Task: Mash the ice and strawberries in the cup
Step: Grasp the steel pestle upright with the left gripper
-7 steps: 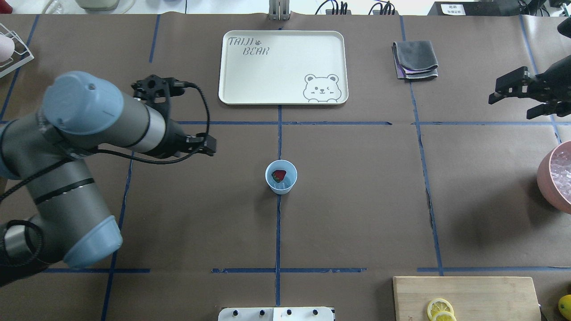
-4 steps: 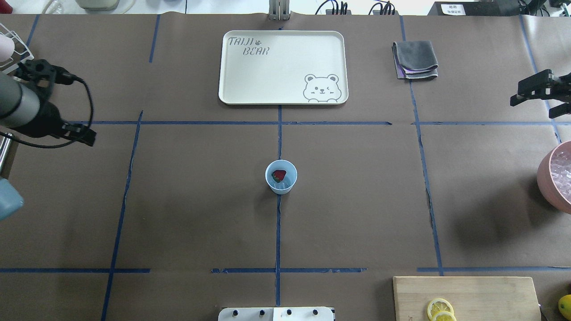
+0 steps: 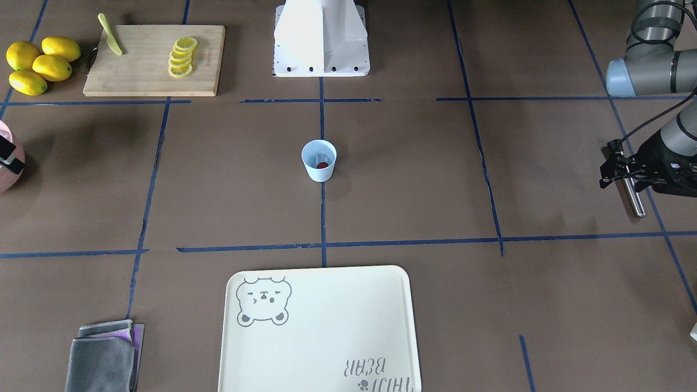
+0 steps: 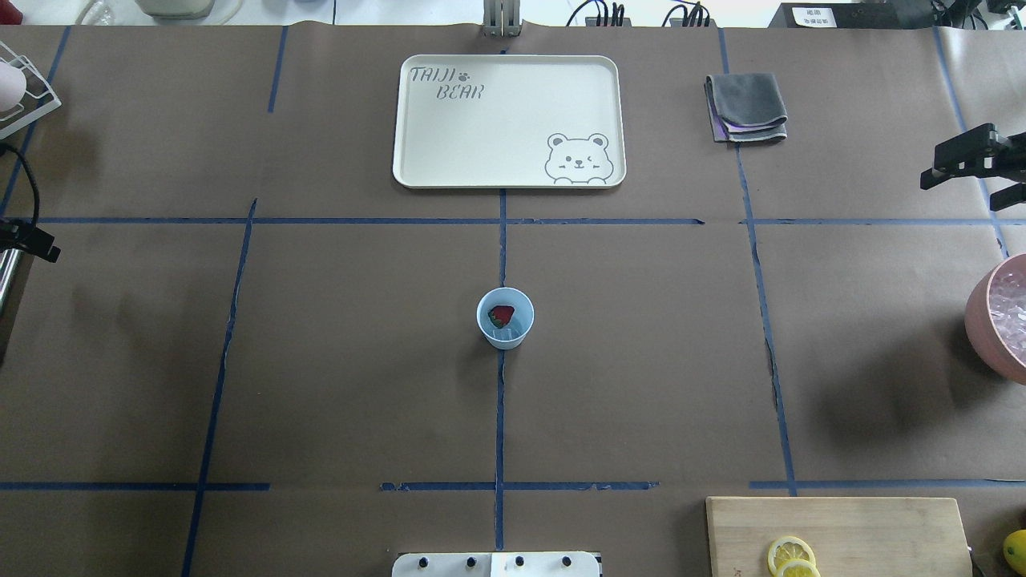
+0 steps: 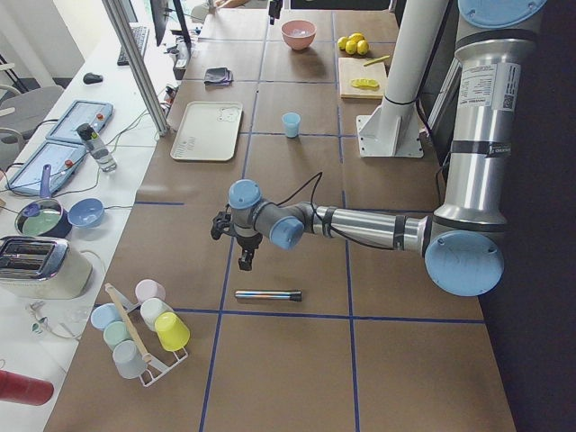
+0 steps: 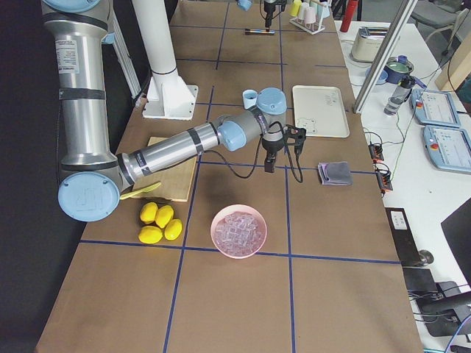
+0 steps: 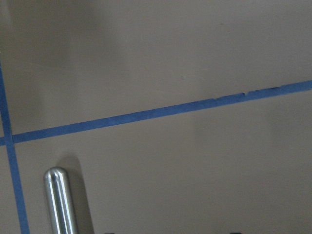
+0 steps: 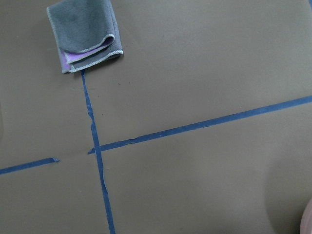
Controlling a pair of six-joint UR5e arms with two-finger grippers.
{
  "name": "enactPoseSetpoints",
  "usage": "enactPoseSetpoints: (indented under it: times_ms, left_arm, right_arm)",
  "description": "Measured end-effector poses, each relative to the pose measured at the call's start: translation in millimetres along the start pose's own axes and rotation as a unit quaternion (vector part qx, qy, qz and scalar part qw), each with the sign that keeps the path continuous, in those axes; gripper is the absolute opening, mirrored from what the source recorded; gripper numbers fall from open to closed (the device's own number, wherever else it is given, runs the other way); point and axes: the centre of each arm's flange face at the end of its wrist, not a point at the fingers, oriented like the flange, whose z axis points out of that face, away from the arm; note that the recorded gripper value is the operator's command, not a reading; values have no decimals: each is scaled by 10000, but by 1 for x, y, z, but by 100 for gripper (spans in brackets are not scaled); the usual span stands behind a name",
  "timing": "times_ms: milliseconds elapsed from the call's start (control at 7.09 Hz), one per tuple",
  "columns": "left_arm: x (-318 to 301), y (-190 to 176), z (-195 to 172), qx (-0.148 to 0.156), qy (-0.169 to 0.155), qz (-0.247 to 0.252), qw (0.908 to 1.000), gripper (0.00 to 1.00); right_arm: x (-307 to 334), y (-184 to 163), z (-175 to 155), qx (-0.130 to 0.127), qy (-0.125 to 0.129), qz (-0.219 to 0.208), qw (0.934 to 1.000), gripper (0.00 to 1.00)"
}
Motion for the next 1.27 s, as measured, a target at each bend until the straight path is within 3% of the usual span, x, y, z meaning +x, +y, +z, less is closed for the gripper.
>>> enactPoseSetpoints:
  times_ms: [423,1269]
  left_arm:
    - [-48,14,21,-76,-25,-304,9995,84]
    - [-73,24,49,-356,-132,-651,9972,84]
  right_arm:
    - [1,2,-1,5,-4,-3,10000,100]
    - [1,2,-1,2,-1,-1,10000,100]
